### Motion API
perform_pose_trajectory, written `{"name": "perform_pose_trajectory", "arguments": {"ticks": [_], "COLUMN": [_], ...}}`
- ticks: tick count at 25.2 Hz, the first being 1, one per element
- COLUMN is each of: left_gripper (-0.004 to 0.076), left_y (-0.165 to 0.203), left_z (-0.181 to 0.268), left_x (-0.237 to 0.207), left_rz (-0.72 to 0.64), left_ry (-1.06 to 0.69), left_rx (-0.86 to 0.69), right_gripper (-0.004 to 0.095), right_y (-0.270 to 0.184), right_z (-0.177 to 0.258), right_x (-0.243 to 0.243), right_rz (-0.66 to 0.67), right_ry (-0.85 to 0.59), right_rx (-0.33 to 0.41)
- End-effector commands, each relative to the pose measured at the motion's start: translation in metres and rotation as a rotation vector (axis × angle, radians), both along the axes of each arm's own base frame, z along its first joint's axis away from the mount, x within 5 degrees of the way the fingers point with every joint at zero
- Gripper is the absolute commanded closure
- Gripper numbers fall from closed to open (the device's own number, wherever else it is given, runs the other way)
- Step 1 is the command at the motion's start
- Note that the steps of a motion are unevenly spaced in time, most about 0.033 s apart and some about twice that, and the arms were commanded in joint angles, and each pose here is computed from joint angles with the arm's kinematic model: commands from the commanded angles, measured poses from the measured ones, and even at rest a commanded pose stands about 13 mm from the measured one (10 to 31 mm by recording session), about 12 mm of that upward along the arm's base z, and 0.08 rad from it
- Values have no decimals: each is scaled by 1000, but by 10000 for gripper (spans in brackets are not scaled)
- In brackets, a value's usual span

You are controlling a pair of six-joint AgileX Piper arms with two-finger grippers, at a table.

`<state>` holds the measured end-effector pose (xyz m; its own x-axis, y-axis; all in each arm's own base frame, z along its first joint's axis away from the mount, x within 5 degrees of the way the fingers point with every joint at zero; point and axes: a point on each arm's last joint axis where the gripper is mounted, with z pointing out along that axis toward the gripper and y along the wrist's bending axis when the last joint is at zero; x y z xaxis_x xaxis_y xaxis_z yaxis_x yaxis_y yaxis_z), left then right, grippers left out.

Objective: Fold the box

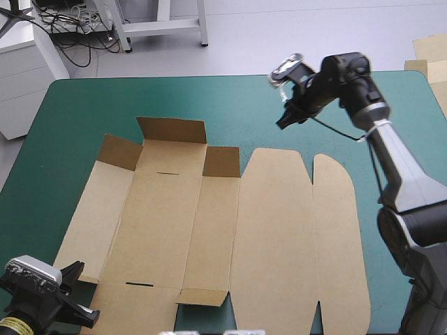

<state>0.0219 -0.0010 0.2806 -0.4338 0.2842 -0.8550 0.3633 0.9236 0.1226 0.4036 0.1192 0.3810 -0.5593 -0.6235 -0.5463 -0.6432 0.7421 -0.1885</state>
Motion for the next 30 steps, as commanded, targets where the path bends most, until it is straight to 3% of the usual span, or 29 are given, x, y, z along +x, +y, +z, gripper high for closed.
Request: {"name": "perform_pose_trajectory", "arguments": {"ticks": [1,5,11,16,25,30], "left_gripper": [734,734,734,734,734,734], "left_y": [-1,-1,-1,-1,-2,-14], "left_z": [14,14,14,14,15,56], "left_x": [2,2,2,2,5,38], "left_rz": [-8,-7,-6,-6,24,40], "left_ry": [-75,-75,-75,-74,-55,-19], "left_rx": [-25,-24,-25,-24,-70,-48], "right_gripper": [701,930,922,922,923,923], "right_y": [-49,-97,-149,-162,-140,-133], "right_z": [54,63,47,31,-14,-33], "right_x": [-32,-64,-117,-163,-256,-284], "right_rz": [-133,-246,-507,-641,-706,-738], "right_ry": [-129,-124,-35,16,61,11], "right_rx": [78,107,150,184,226,260]}}
